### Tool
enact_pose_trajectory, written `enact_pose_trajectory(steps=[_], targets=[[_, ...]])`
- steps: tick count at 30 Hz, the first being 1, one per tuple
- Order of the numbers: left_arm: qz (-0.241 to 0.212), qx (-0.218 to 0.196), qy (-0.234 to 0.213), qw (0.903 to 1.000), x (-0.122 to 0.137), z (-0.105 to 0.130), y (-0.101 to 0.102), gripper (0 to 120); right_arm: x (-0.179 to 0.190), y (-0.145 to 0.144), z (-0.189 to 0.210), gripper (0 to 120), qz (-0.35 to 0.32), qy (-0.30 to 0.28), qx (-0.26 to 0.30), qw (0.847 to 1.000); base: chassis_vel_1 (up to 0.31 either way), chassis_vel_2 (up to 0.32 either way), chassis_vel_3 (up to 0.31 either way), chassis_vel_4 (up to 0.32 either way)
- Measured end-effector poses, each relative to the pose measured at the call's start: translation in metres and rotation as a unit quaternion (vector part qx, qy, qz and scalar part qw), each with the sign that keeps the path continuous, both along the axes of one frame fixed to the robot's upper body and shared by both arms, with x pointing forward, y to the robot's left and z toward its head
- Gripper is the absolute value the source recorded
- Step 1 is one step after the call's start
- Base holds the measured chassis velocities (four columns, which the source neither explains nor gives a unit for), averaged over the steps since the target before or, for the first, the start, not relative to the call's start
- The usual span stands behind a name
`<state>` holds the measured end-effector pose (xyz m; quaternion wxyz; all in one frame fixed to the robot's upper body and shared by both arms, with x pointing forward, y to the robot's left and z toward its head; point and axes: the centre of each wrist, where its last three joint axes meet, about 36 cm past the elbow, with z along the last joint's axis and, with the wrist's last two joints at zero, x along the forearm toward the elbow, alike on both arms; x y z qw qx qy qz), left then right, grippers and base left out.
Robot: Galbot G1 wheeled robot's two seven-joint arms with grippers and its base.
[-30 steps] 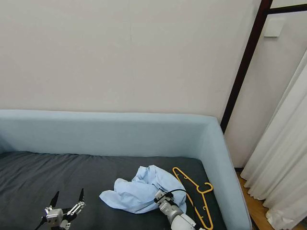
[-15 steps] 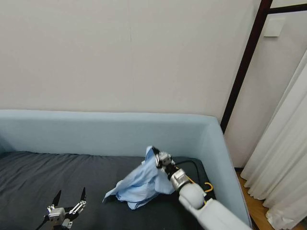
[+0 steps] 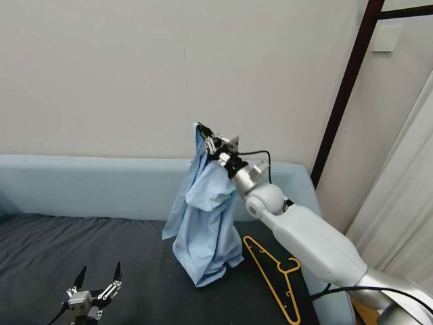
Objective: Pick up the clothes from the sofa and hang them on the clothes hanger.
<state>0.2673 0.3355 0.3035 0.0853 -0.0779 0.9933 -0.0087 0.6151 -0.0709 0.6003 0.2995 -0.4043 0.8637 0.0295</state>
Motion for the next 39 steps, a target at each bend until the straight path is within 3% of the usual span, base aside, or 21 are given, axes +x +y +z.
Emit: enact_pose_trajectory(steps=[11, 15, 18, 19, 22, 25, 28, 29, 32, 33, 34, 36, 39], targets=[[0.013, -0.003, -0.012, 0.9998, -0.007, 0.005, 0.005, 100, 0.015, 0.042, 0.105, 0, 0.037, -0.060, 0.019, 0.997, 0.000, 0.000, 0.000, 0.000], [0.015, -0.005, -0.012, 0.9998, -0.008, 0.001, 0.003, 100, 0.005, 0.042, 0.109, 0, 0.055, -0.051, 0.040, 0.996, 0.000, 0.000, 0.000, 0.000], [0.014, -0.005, -0.010, 0.9998, -0.008, -0.001, 0.001, 100, 0.000, 0.031, 0.080, 0, 0.053, -0.026, 0.040, 0.997, 0.000, 0.000, 0.000, 0.000], [0.013, -0.004, -0.008, 0.9999, -0.009, -0.002, 0.000, 100, -0.004, 0.015, 0.034, 0, 0.035, 0.006, 0.026, 0.999, 0.000, 0.000, 0.000, 0.000], [0.012, -0.003, -0.005, 0.9999, -0.009, -0.004, 0.000, 100, -0.019, -0.011, -0.046, 0, -0.013, 0.063, -0.014, 0.998, 0.000, 0.000, 0.000, 0.000], [0.011, -0.002, -0.005, 0.9999, -0.009, -0.005, 0.000, 100, -0.029, -0.023, -0.083, 0, -0.041, 0.094, -0.036, 0.994, 0.000, 0.000, 0.000, 0.000], [0.008, -0.001, -0.002, 1.0000, -0.008, -0.008, -0.001, 100, -0.076, -0.060, -0.206, 0, -0.137, 0.214, -0.113, 0.961, 0.000, 0.000, 0.000, 0.000], [0.008, -0.001, -0.002, 1.0000, -0.008, -0.008, -0.001, 100, -0.076, -0.060, -0.206, 0, -0.137, 0.214, -0.113, 0.961, 0.000, 0.000, 0.000, 0.000], [0.002, 0.001, 0.002, 1.0000, -0.006, -0.011, -0.003, 100, -0.127, -0.086, -0.288, 0, -0.211, 0.303, -0.187, 0.910, 0.000, 0.000, 0.000, 0.000], [0.001, 0.002, 0.003, 1.0000, -0.005, -0.012, -0.003, 100, -0.143, -0.090, -0.305, 0, -0.228, 0.330, -0.211, 0.891, 0.000, 0.000, 0.000, 0.000], [0.001, 0.002, 0.003, 1.0000, -0.005, -0.012, -0.003, 100, -0.143, -0.090, -0.305, 0, -0.228, 0.330, -0.211, 0.891, 0.000, 0.000, 0.000, 0.000], [-0.004, 0.004, 0.006, 1.0000, -0.002, -0.013, -0.005, 100, -0.175, -0.096, -0.335, 0, -0.264, 0.389, -0.260, 0.843, 0.000, 0.000, 0.000, 0.000], [-0.011, 0.004, 0.011, 0.9999, 0.002, -0.014, -0.011, 100, -0.190, -0.102, -0.359, 0, -0.302, 0.418, -0.297, 0.804, 0.000, 0.000, 0.000, 0.000]])
